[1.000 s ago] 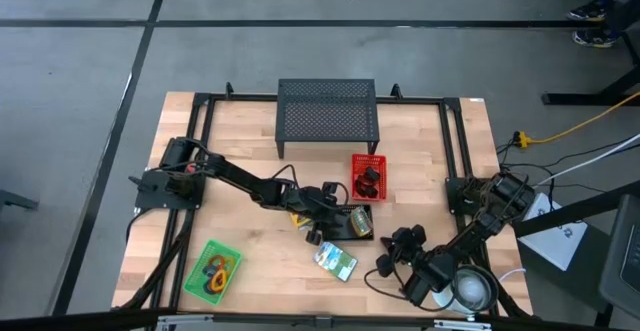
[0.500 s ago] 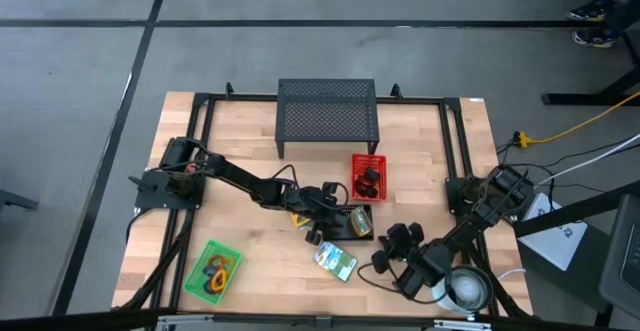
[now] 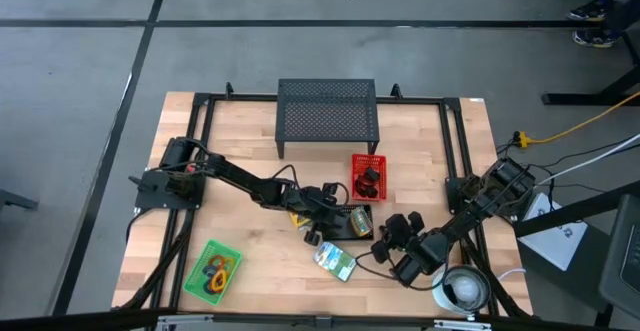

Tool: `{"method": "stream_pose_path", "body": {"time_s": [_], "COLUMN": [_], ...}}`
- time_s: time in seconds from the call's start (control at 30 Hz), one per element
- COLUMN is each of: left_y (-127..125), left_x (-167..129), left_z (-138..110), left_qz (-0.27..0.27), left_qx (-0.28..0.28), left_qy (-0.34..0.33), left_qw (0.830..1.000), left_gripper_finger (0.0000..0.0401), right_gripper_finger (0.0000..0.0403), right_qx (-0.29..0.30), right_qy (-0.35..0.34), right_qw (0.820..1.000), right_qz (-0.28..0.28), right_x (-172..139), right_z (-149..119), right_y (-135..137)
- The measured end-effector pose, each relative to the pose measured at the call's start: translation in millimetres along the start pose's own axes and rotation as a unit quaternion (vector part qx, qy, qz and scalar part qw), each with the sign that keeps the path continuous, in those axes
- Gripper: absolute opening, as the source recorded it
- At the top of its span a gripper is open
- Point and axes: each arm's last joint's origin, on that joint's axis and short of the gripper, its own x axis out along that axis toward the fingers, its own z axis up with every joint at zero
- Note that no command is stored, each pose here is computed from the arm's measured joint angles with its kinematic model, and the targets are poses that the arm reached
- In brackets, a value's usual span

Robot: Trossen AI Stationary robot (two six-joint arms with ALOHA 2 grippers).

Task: Pick & Place Office Desk Supplies
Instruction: Put the crayon box into the black bin

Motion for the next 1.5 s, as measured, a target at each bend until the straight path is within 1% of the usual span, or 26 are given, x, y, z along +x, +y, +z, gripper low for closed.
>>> {"method": "stream_pose_path", "body": {"time_s": [0.17, 0.27, 0.37, 0.53, 0.63, 0.8, 0.87, 1.33, 1.5], "left_y": [0, 0, 2, 8, 9, 8, 8, 8, 16], "left_x": [0, 0, 0, 0, 0, 0, 0, 0, 4], "left_z": [0, 0, 1, 2, 2, 2, 2, 4, -1], "left_qz": [0.000, 0.000, 0.003, 0.013, 0.016, 0.017, 0.013, 0.007, 0.015], "left_qx": [-0.008, -0.006, 0.009, 0.009, 0.013, 0.022, 0.022, 0.028, 0.019], "left_qy": [0.000, -0.002, -0.006, -0.016, -0.016, -0.016, -0.017, -0.031, -0.026], "left_qw": [1.000, 1.000, 1.000, 1.000, 1.000, 0.999, 1.000, 0.999, 0.999], "left_gripper_finger": [0.0141, 0.0141, 0.0141, 0.0134, 0.0104, 0.0024, 0.0007, 0.0001, 0.0001], "right_gripper_finger": [0.0000, 0.0000, 0.0000, 0.0000, 0.0000, 0.0000, 0.0000, 0.0000, 0.0000], "right_qx": [-0.002, 0.003, 0.007, 0.008, 0.010, 0.009, 0.007, 0.015, 0.016], "right_qy": [-0.030, -0.037, -0.040, -0.044, -0.044, -0.044, -0.044, -0.044, -0.044], "right_qw": [0.999, 0.999, 0.999, 0.998, 0.998, 0.998, 0.998, 0.998, 0.998], "right_qz": [0.018, 0.026, 0.031, 0.036, 0.037, 0.038, 0.038, 0.041, 0.043], "right_x": [6, 8, 9, 9, 10, 10, 10, 11, 11], "right_z": [-2, -3, -3, -4, -4, -4, -4, -2, -2], "right_y": [-5, -6, -6, -4, -4, -4, -4, -2, -2]}}
